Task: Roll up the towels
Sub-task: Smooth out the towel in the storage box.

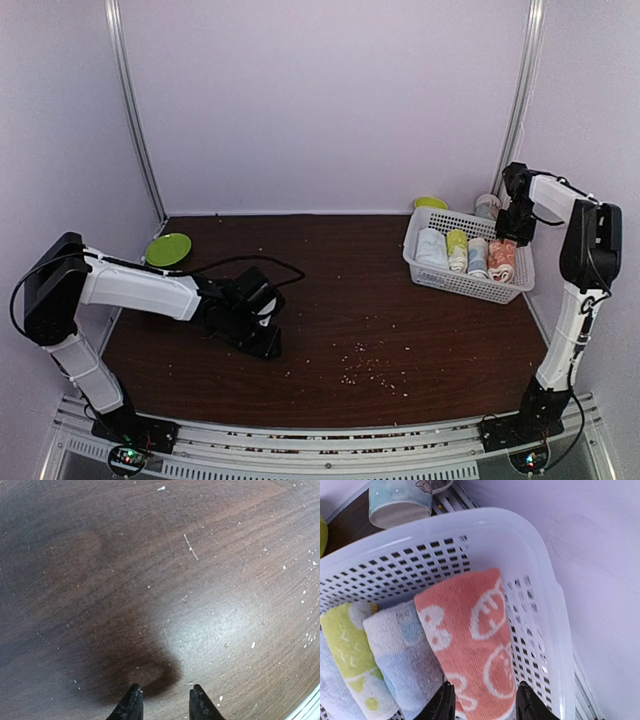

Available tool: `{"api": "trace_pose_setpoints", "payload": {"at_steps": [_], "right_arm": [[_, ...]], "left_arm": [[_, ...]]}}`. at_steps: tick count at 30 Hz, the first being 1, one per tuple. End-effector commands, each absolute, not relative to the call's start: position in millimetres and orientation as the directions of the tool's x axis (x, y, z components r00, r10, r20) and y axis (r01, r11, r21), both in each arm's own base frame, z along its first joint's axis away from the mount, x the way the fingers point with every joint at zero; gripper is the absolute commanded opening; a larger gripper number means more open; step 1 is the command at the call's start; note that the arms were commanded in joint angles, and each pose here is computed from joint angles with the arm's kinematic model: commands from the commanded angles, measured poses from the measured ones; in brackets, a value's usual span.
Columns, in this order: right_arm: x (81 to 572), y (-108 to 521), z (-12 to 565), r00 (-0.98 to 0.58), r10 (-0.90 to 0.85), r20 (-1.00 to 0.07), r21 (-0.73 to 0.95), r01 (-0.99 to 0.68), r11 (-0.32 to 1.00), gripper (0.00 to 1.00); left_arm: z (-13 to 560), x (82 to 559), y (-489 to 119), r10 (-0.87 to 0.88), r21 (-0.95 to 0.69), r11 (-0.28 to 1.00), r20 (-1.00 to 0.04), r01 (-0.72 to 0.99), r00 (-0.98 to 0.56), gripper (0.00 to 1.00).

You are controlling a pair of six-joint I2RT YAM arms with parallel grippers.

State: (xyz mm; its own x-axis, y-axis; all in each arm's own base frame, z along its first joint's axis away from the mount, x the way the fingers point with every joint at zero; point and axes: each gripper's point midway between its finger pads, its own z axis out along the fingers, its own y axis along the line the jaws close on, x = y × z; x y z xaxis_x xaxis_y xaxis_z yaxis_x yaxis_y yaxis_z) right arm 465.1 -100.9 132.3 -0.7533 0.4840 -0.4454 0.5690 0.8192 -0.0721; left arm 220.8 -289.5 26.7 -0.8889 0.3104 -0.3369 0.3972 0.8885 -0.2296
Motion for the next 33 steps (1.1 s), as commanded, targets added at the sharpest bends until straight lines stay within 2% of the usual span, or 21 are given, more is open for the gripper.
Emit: {"api": "trace_pose_setpoints", "payload": {"at_steps": [1, 5, 12, 23, 27, 33], "right_arm": [[443.1, -88.3, 143.5, -0.746, 0.459, -0.483, -0.062, 0.552, 0.831, 0.41], [428.0, -87.2, 121.4, -0.777, 0.441, -0.448, -0.111, 0.538, 0.835, 0.4], [423.4, -93.5, 96.0, -0.806, 0.428, -0.41, -0.182, 0.532, 0.827, 0.54], [407.9, -109.5, 72.5, -0.841, 0.406, -0.357, -0.322, 0.518, 0.792, 0.52], [407.9, -103.5, 79.9, -0.832, 0.412, -0.372, -0.276, 0.523, 0.806, 0.53], [420.4, -84.2, 111.0, -0.791, 0.436, -0.43, -0.113, 0.526, 0.843, 0.54]], "left_arm": [[35.6, 221.3, -294.1, 0.299, -0.246, 0.881, -0.372, 0.404, -0.879, 0.33], [38.3, 221.5, -295.3, 0.304, -0.245, 0.877, -0.381, 0.412, -0.873, 0.33], [39.7, 221.6, -292.6, 0.306, -0.235, 0.88, -0.385, 0.413, -0.871, 0.33], [42.4, 222.9, -289.5, 0.3, -0.221, 0.888, -0.387, 0.403, -0.872, 0.33], [40.8, 221.9, -289.3, 0.302, -0.222, 0.887, -0.383, 0.405, -0.873, 0.33], [42.9, 219.6, -288.0, 0.303, -0.221, 0.886, -0.391, 0.409, -0.869, 0.33]]}}
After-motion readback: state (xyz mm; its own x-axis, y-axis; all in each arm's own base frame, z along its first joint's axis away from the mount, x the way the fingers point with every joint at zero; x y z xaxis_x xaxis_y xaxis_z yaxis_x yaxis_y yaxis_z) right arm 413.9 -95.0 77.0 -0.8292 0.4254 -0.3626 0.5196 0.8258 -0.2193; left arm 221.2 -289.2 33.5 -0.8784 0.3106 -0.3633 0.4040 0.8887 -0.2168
